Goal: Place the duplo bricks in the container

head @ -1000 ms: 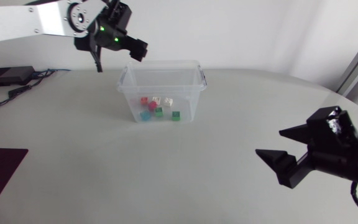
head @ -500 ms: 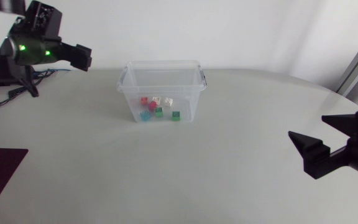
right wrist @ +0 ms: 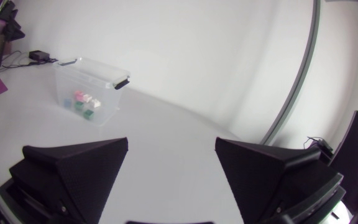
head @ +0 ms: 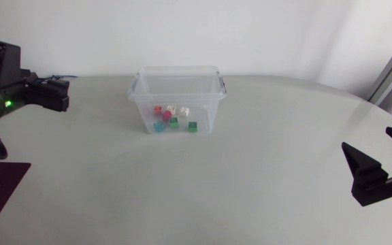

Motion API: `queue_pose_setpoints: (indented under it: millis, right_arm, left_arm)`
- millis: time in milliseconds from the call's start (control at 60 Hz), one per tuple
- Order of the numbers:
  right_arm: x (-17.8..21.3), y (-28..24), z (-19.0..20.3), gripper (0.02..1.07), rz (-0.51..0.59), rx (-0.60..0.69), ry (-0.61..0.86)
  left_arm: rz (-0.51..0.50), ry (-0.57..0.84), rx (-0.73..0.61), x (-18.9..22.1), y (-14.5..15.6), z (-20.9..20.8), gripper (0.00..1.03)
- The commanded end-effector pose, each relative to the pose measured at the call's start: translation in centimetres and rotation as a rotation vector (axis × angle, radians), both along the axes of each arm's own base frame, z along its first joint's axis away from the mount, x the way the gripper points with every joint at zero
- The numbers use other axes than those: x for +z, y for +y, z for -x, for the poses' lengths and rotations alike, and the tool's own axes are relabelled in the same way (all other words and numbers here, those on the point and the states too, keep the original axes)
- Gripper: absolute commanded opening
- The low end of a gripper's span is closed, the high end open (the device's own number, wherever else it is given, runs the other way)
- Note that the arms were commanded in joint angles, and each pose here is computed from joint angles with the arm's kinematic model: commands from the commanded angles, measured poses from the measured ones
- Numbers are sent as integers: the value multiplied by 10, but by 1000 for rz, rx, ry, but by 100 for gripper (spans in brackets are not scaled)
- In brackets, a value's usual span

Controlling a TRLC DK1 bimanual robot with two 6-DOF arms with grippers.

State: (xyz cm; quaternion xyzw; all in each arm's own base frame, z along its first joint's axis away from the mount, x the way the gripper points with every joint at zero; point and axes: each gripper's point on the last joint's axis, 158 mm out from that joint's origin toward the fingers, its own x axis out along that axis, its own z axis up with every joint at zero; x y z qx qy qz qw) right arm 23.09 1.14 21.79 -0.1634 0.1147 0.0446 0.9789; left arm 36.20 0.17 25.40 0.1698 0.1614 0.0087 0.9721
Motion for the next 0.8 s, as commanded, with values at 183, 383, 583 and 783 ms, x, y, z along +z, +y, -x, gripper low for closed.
queue_pose_setpoints:
  millis: [183,383,583,783]
  right_arm:
    - [-15,-10,6,103,57,-38,-37]
    - [-16,-15,12,103,72,-56,-72]
    - [-24,-17,8,103,55,-72,-69]
    - [-34,-16,-2,103,-38,-85,-97]
  left_arm:
    - [21,-53,-5,-15,4,32,98]
    - [35,-103,-20,-20,5,56,98]
    - [48,-153,-16,-26,6,72,98]
    - [122,-182,-15,-43,4,86,98]
